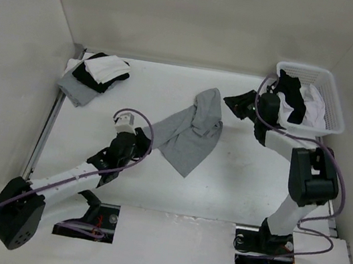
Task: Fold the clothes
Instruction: Move the tank top to the center of the board, then flatten the tank top out
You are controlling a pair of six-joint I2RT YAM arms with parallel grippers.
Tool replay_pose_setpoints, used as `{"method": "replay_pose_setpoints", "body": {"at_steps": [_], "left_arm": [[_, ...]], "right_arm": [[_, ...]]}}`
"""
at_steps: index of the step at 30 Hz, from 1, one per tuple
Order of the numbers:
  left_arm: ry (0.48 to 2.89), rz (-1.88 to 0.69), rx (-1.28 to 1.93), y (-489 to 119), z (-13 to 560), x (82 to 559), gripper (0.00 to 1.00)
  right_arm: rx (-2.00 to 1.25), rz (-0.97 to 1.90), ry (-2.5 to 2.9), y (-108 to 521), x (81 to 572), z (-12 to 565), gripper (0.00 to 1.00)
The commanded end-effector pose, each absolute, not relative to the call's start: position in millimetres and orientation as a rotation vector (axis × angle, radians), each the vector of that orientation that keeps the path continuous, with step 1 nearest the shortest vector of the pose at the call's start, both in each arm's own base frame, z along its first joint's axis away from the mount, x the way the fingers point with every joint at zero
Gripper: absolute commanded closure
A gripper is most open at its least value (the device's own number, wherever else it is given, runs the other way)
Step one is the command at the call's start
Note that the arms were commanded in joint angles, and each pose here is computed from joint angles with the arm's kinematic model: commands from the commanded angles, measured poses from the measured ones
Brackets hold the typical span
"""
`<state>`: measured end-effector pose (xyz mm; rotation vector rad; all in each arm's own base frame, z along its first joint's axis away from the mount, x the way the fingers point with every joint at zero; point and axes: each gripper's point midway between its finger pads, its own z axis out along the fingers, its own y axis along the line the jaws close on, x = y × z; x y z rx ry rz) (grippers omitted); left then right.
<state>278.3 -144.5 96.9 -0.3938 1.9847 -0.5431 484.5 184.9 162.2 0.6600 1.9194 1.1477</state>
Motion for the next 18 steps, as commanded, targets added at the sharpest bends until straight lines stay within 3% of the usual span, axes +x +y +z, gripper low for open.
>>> {"method": "replay_pose_setpoints", "body": {"at_steps": [1,5,11,18], "left_arm": [[2.063,-0.456,-0.129,-177.0,92.5,272.9,0.63],[2.129,-0.225,0.003,-184.2,74.2,277.3,0.62],[2.146,0.004,0.101,-182.3,59.9,295.1,0.62],[2.205,0.021,0.087,-175.8,39.0,306.1,0.63]], "right_arm": [[0.45,1.061,1.916,207.2,421.7,181.0,0.96],[0.35,1.012,2.057,232.6,355.6,137.8,0.99],[0.253,0.963,2.157,241.0,274.5,95.5,0.83],[0.273,0.934,2.144,232.5,250.6,84.2,0.68]]}}
